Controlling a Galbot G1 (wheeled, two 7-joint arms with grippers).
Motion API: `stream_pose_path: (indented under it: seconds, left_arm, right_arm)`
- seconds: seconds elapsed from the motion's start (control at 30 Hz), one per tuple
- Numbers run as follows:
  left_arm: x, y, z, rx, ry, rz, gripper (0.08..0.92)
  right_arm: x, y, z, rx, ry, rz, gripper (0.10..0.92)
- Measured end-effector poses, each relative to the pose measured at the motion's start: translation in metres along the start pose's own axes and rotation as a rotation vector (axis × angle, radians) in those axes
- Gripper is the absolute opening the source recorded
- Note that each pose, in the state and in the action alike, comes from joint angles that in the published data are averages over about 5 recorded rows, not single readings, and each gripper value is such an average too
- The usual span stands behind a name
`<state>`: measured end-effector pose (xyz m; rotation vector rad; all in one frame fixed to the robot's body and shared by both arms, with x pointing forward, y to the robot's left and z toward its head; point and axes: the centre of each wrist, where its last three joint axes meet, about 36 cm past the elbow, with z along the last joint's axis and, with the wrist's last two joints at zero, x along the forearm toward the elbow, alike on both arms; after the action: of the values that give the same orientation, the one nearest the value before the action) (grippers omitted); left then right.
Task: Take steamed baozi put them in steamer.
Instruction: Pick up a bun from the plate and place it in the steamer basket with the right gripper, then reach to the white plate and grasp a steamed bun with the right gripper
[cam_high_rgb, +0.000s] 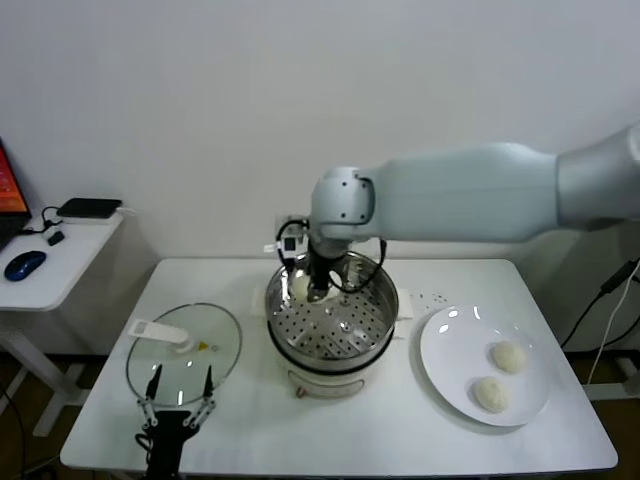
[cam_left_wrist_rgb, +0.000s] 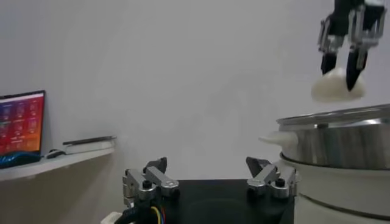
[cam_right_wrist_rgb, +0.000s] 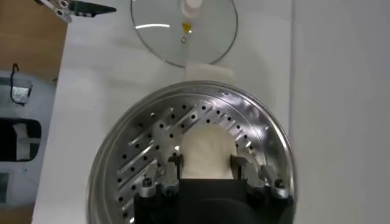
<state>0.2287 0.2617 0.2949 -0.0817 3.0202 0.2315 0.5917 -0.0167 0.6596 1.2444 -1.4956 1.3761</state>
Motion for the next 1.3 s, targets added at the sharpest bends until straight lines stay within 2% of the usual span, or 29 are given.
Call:
stream_pose_path:
  seconds: [0.33,0.63,0.77,1.0,1.3]
  left_arm:
    - [-0.001,0.000,0.004,0.001,0.006,-0.006,0.823]
    - [0.000,0.000,0.006,0.000,0.010,-0.006,0.823]
    - [0.000,0.000,0.006,-0.001,0.011,-0.006,0.823]
    - [0.001,0.000,0.004,-0.002,0.011,-0.005,0.823]
    - [0.007,0.003,0.002,-0.011,0.020,0.001,0.823]
  right_arm:
    - [-0.045,-0.003,-0.004,-0.021,0.012,-0.007,0.549]
    - [-0.068,-0.005,-0.001,-0.046,0.013,-0.022,0.562]
    - [-0.070,-0.006,0.000,-0.056,0.005,-0.024,0.621]
    - [-0.061,-0.012,0.007,-0.077,-0.011,-0.030,0.797]
    - [-0.001,-0.039,0.058,-0.076,-0.018,-0.069,0.823]
